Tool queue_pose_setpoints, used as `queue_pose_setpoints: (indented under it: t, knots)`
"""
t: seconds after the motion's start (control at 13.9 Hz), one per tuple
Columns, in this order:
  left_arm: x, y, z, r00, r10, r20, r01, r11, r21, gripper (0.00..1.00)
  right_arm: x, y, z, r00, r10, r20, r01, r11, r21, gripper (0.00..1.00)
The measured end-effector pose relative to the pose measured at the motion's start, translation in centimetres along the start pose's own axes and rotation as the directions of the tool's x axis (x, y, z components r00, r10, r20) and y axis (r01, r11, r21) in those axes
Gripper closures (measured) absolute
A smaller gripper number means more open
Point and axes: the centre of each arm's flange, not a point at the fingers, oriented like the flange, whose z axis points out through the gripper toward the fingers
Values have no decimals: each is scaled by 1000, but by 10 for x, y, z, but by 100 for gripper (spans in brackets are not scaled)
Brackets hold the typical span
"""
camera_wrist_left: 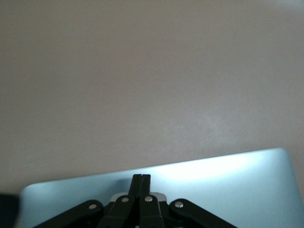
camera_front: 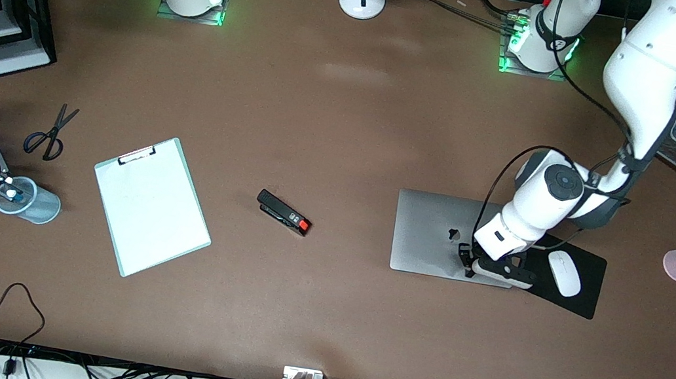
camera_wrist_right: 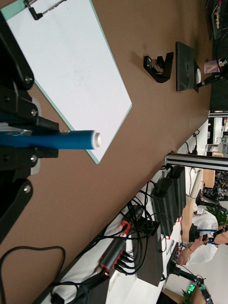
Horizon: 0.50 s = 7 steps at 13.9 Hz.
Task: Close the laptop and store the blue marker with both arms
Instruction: 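Carry the marker over the blue cup while the left gripper presses the lid shut, then drop the marker into the cup while the left gripper lifts off the laptop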
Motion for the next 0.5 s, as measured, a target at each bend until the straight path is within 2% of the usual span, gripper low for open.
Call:
queue_pose_setpoints:
  t: [0.29,0.36,0.5]
  knots:
    - [9,0,-59,990,76,123,-88,991,100,99,-19,-5,-2,1000,24,-6,-24,1000,-1,82]
    - [8,2,-71,983,87,161,-107,987,120,97,-19,-5,-2,1000,25,-7,-25,1000,-1,76]
    - [4,9,-92,969,97,228,-133,980,150,96,-18,-4,-3,1000,29,-7,-29,1000,-2,54]
